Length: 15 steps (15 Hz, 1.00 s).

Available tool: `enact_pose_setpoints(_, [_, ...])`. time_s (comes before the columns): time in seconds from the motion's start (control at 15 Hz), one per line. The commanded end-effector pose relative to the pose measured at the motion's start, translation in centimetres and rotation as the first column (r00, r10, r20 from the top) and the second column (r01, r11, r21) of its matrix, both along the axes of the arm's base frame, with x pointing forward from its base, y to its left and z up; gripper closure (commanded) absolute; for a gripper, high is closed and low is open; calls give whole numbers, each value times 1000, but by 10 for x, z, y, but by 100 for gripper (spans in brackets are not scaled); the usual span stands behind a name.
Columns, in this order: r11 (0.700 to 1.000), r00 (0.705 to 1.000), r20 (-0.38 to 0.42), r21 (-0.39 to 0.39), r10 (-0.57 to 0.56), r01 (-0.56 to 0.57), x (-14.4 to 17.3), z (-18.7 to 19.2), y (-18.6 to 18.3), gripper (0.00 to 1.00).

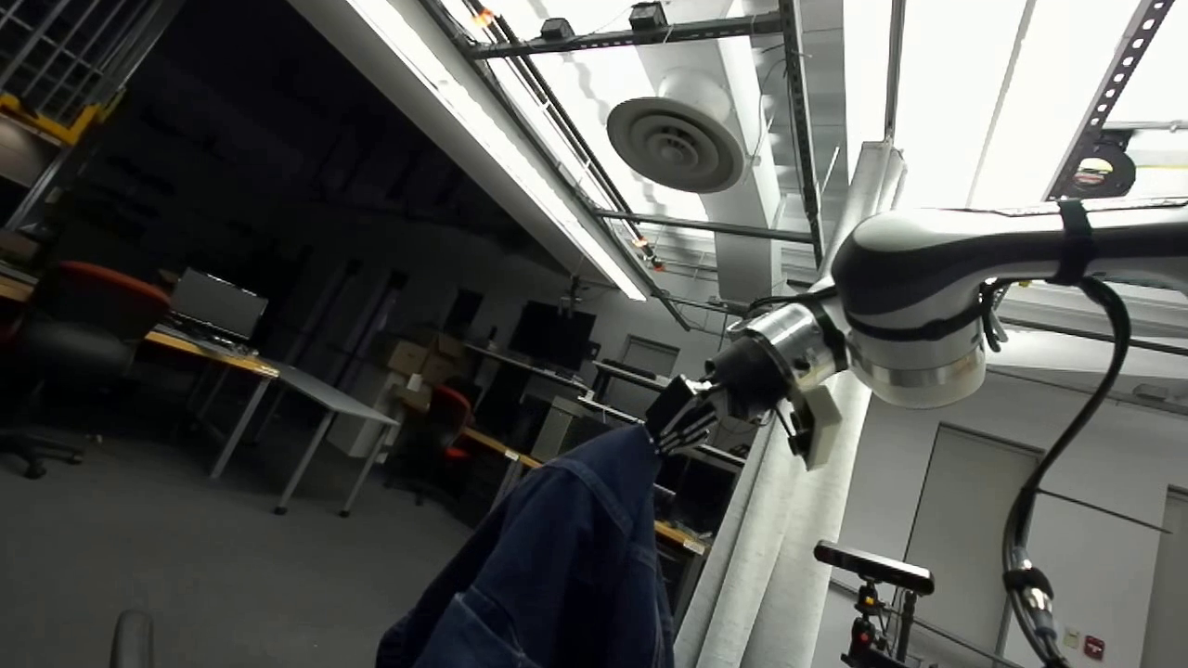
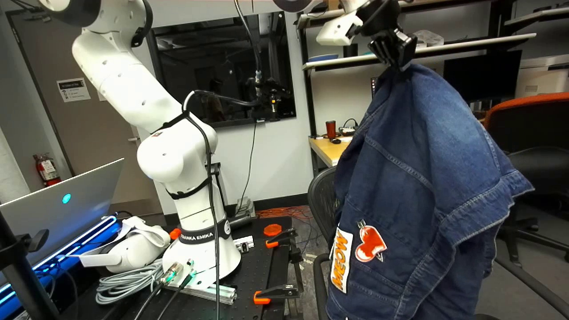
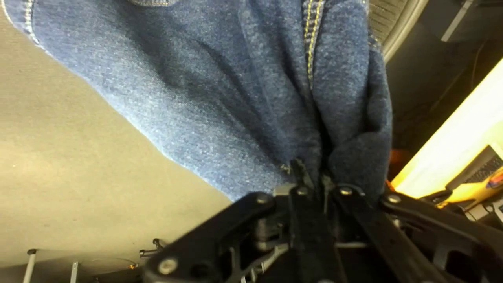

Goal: Place the denim jacket on the seat of the black chair

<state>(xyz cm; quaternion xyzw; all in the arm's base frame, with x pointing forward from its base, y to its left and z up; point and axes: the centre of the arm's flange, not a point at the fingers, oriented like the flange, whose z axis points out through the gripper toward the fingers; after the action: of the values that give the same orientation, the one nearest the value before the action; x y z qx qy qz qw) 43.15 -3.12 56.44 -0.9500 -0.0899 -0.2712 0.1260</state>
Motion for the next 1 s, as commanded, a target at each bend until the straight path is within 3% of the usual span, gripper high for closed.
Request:
enact_pose_setpoints(0.0, [999, 999, -25, -42, 23, -24, -6, -5, 7, 98])
enact_pose_setpoints(0.07, [998, 999, -42, -58, 33, -36, -7, -10, 10, 98])
enact_pose_setpoints(0.13, [997, 998, -49, -69, 36, -40, -8, -14, 11, 68])
enact_pose_setpoints(0.27, [995, 996, -62, -83, 56, -61, -10, -18, 15, 60])
enact_pose_setpoints(0.73, [991, 995, -57, -105, 81, -87, -15, -14, 21, 7])
enact_pose_setpoints(0.8, [990, 995, -54, -105, 84, -90, -16, -14, 22, 1])
enact_pose_setpoints(0.93, [990, 995, -51, -105, 88, -93, -17, -13, 24, 0])
